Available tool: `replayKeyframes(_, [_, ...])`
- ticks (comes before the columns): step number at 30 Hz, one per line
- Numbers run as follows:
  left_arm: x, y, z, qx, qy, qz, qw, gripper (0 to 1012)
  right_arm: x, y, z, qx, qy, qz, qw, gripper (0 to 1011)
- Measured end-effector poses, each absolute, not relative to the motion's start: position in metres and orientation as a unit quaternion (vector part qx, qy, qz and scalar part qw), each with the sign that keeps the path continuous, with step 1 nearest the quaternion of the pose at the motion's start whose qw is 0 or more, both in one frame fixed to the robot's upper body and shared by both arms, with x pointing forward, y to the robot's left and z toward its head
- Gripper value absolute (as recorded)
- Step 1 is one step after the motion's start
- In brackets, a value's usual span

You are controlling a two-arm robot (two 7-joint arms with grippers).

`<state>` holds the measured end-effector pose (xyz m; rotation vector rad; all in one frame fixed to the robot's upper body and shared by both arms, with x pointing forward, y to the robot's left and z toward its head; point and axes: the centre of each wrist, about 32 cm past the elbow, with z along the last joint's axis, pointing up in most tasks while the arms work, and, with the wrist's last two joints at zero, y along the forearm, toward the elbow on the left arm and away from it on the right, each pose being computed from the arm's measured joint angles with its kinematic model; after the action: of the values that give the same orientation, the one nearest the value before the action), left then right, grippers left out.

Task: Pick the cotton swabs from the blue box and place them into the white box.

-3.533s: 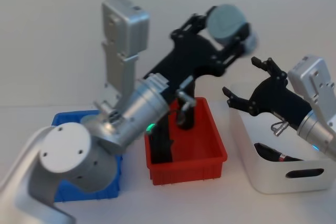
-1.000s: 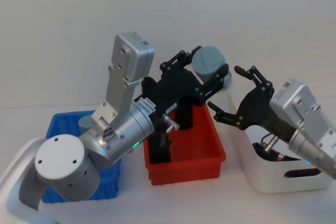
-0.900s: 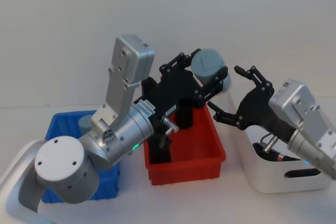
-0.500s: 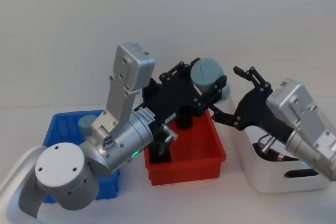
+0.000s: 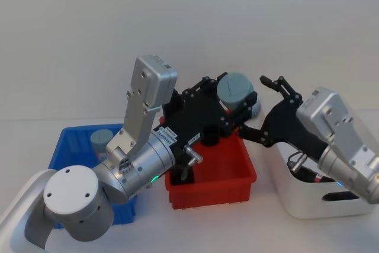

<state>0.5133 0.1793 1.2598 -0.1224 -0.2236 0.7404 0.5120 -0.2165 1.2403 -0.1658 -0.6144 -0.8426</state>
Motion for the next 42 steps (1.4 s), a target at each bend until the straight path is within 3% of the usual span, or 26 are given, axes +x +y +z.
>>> replayKeyframes(15, [0.5142,0.1803,1.2547,-0.07,-0.102,0.353,0.927,671,0.5179,-0.2117,1.2385,-0.087,-0.284,-0.401,0.866,1000])
replayKeyframes(23, [0.5144,0.1807,1.2536,-0.073,-0.101,0.351,0.928,671,0.519,-0.2107,1.2379,-0.089,-0.282,-0.4,0.867,835])
replayKeyframes(30, [0.5145,0.1808,1.2529,-0.075,-0.1,0.351,0.928,671,0.5196,-0.2102,1.2378,-0.09,-0.281,-0.4,0.868,633])
replayKeyframes(42, [0.5145,0.1809,1.2523,-0.076,-0.099,0.35,0.928,671,0.52,-0.2098,1.2377,-0.09,-0.28,-0.4,0.868,633])
